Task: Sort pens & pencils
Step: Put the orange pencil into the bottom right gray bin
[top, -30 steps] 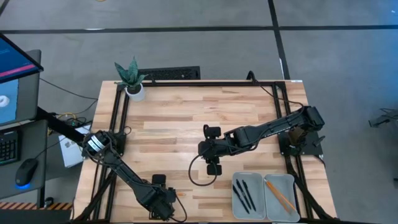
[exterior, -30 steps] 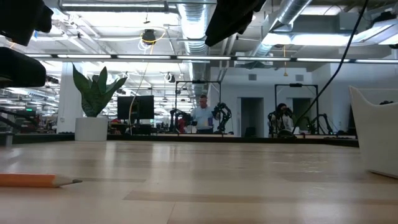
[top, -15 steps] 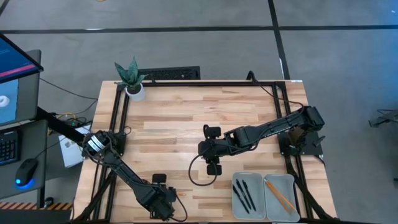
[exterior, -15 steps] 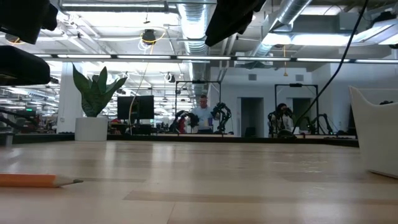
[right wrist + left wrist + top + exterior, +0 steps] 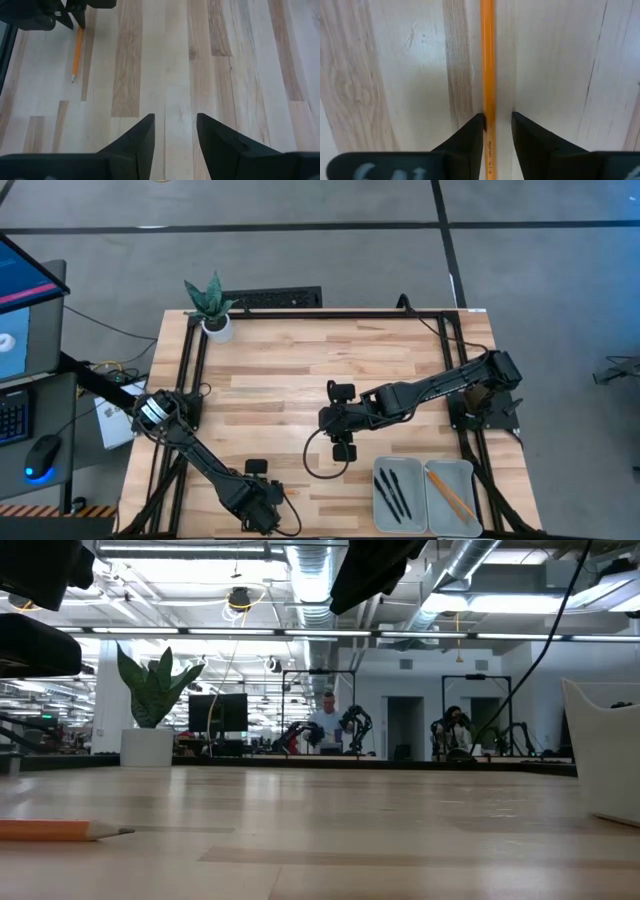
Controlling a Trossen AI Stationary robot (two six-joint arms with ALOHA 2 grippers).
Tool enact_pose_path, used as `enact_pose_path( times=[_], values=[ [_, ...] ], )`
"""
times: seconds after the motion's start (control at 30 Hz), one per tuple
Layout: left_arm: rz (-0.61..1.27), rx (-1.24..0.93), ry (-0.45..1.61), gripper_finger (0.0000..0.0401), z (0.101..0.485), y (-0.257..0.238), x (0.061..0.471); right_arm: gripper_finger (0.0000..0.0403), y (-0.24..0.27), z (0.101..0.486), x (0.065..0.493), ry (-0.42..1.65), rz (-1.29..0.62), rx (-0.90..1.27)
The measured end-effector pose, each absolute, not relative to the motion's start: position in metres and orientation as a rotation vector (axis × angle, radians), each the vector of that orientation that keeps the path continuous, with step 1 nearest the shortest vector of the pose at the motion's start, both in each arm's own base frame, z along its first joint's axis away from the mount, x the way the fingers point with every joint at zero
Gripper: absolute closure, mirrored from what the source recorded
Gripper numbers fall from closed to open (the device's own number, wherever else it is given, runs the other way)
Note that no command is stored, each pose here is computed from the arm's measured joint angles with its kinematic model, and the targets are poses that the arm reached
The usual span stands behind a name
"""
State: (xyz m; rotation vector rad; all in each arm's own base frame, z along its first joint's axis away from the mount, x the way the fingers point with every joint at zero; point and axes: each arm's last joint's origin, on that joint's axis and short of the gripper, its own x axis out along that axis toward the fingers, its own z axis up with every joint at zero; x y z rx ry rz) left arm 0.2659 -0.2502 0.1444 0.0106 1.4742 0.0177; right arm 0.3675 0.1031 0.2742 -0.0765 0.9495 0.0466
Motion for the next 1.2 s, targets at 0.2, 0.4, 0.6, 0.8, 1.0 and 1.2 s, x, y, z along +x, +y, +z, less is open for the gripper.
enact_pose_path(
  times=[0.2, 0.4, 0.6, 0.8, 1.0, 1.2],
  values=[
    [0.017, 0.01, 1.473, 0.0323, 0.144, -0.25, 0.266, 0.0234, 0.103, 0.274, 0.367, 0.95, 0.047, -0.076],
    [0.018, 0.01, 1.473, 0.0334, 0.144, -0.25, 0.266, 0.0236, 0.103, 0.274, 0.367, 0.949, 0.046, -0.076],
    [0.014, 0.018, 1.469, 0.0346, 0.144, -0.25, 0.266, 0.0234, 0.103, 0.274, 0.367, 0.949, 0.047, -0.076],
    [-0.011, -0.041, 1.458, 0.036, 0.132, -0.248, 0.263, 0.0236, 0.103, 0.274, 0.367, 0.95, 0.046, -0.076],
    [0.017, -0.062, 1.453, 0.0383, 0.131, -0.246, 0.264, 0.0235, 0.103, 0.274, 0.367, 0.952, 0.046, -0.076],
    [-0.006, -0.034, 1.461, 0.0393, 0.131, -0.246, 0.264, 0.0235, 0.103, 0.274, 0.368, 0.949, 0.046, -0.075]
  ],
)
